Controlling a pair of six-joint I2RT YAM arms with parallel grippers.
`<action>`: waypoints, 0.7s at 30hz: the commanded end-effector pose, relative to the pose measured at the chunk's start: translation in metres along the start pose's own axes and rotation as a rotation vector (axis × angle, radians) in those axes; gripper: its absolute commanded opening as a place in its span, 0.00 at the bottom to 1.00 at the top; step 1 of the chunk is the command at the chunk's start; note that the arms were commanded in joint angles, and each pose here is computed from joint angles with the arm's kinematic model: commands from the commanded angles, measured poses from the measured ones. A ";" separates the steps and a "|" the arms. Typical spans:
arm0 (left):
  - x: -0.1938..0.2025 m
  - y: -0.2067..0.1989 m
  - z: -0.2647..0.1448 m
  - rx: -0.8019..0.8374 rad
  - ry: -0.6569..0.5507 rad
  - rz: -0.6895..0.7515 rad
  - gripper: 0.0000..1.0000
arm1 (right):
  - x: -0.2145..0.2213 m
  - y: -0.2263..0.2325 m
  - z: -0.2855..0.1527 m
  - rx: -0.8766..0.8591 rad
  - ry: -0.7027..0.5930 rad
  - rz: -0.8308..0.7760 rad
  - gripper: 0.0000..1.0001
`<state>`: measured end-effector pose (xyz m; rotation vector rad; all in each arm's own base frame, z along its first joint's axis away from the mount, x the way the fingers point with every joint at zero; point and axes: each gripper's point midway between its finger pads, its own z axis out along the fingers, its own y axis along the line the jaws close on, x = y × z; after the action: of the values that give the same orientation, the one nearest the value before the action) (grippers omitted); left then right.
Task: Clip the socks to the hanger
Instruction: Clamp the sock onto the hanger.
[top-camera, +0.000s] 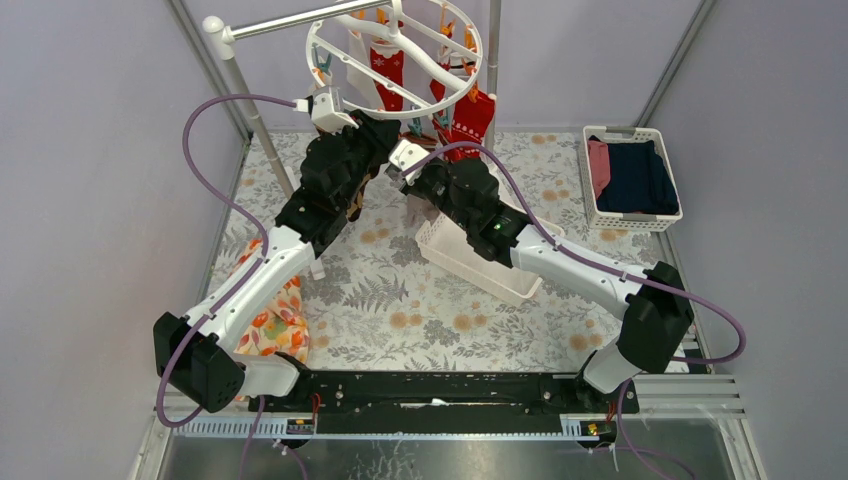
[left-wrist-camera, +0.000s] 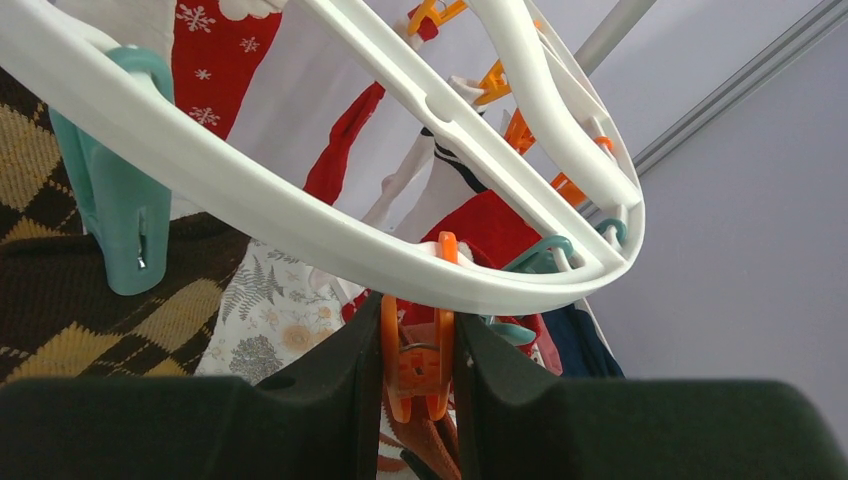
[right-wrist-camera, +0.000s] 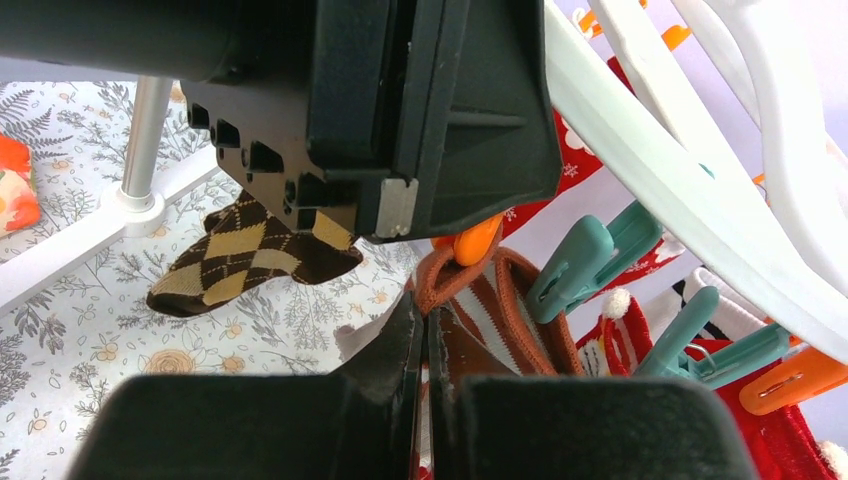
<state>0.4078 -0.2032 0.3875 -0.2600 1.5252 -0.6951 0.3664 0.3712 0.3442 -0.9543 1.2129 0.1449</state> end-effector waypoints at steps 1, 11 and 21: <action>-0.004 0.000 0.000 -0.011 -0.012 0.017 0.20 | -0.039 -0.024 -0.001 0.082 -0.098 0.003 0.00; -0.001 0.001 0.001 -0.011 -0.005 0.022 0.20 | -0.047 -0.029 -0.003 0.094 -0.123 0.013 0.00; 0.001 0.001 0.002 -0.007 0.000 0.021 0.20 | -0.053 -0.031 -0.001 0.097 -0.135 0.030 0.00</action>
<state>0.4081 -0.2035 0.3871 -0.2597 1.5260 -0.6951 0.3665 0.3721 0.3525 -0.9333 1.1899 0.1505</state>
